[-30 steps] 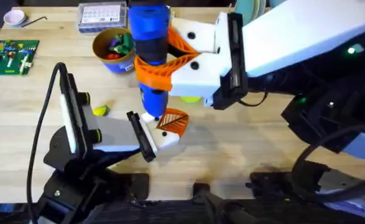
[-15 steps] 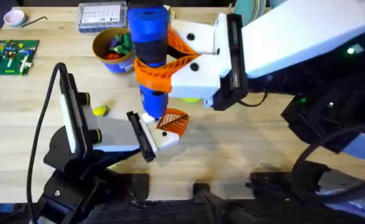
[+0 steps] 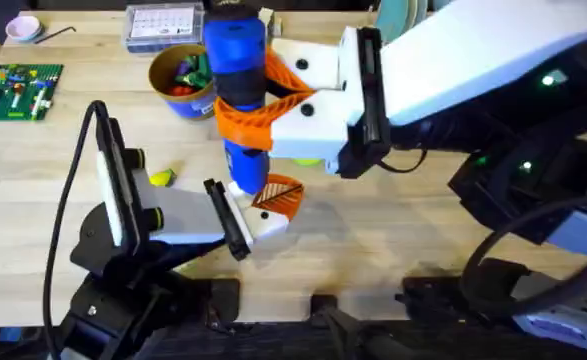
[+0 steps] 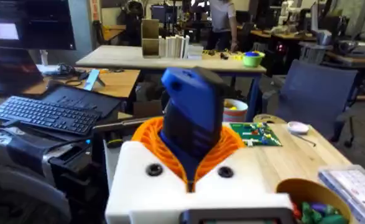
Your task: Pick up the gripper from the table and insert it into the empty holder that is missing its gripper. Then pick up a screw, insert it into the mounting hole, and use the screwdriver to tighten it. Finally, clean up the table by picking up the vegetable and placing it into the bucket.
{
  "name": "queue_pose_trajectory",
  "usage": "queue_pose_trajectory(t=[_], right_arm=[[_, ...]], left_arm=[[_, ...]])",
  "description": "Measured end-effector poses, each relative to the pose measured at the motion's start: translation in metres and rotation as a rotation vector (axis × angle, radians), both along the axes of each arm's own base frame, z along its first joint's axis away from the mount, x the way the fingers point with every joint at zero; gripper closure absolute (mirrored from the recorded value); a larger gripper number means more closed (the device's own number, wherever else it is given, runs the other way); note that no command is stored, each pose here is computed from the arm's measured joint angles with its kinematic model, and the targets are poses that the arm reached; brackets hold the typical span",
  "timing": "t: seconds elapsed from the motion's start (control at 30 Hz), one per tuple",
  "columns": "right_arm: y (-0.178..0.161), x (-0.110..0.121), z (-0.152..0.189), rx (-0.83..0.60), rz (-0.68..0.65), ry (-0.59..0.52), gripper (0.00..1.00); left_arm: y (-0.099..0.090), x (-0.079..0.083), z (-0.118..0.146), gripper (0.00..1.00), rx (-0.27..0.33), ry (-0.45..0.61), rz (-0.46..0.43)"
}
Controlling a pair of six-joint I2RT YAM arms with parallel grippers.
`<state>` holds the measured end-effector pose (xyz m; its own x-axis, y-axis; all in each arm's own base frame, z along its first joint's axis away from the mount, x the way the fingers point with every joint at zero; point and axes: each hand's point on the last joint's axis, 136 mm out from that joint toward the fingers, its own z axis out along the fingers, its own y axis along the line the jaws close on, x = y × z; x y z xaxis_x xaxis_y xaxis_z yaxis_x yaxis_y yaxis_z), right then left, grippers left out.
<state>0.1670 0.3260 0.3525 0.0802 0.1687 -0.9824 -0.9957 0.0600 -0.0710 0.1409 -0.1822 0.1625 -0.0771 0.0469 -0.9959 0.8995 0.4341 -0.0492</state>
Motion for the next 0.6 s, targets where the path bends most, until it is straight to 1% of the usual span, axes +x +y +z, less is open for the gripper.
queue_pose_trajectory(t=[0.3, 0.6], right_arm=[[0.0018, 0.0013, -0.0032, -0.023, 0.001, 0.024, 0.978], [0.0018, 0.0011, -0.0021, -0.019, 0.002, 0.02, 0.978]], left_arm=[[-0.0001, -0.0003, -0.0002, 0.997, -0.004, 0.01, -0.001], [-0.0002, -0.0003, 0.0001, 0.998, -0.006, 0.013, -0.001]])
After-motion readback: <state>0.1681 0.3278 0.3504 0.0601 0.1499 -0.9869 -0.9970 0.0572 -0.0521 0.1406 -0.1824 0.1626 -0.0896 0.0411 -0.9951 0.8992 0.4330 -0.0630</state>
